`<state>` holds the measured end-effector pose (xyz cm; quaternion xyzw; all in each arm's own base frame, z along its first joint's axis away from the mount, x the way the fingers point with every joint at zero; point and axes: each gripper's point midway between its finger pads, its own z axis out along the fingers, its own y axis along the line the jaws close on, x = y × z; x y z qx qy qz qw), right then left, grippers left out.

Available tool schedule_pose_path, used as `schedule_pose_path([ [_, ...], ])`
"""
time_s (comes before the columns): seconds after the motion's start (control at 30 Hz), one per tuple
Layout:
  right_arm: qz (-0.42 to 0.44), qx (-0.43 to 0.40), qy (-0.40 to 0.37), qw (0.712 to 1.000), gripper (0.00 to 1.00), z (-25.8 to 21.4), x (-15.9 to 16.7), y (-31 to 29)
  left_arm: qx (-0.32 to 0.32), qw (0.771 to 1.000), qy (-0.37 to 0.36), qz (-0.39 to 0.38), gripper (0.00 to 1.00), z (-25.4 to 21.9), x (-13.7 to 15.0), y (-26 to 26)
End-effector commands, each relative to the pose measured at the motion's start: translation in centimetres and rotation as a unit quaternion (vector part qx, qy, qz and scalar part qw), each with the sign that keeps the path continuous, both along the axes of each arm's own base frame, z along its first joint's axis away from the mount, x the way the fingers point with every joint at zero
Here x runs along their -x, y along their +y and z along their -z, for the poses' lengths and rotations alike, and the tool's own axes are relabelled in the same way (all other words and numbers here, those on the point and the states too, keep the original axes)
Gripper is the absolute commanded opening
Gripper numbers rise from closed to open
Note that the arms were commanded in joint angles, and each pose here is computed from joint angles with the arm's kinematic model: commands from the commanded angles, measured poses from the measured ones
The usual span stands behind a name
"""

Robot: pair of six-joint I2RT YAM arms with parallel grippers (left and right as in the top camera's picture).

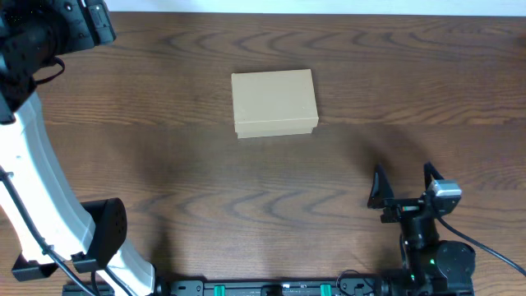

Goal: Pack container

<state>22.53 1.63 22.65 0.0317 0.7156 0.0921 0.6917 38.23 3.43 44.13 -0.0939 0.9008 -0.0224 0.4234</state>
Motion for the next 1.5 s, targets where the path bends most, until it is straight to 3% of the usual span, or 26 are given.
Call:
schedule_pose_path([
  [0.0, 0.010, -0.005, 0.012, 1.000, 0.99, 2.0, -0.6, -0.4, -0.004, 1.000, -0.005, -0.003, 0.96, -0.3, 0.1, 0.2],
  [0.63, 0.015, -0.005, 0.027, 0.999, 0.99, 6.8, -2.0, -0.6, -0.004, 1.000, -0.005, -0.003, 0.96, -0.3, 0.1, 0.2],
  [1.47, 0.015, -0.005, 0.021, 1.000, 0.99, 6.8, -2.1, -0.6, -0.004, 1.000, -0.005, -0.003, 0.96, -0.3, 0.1, 0.2],
])
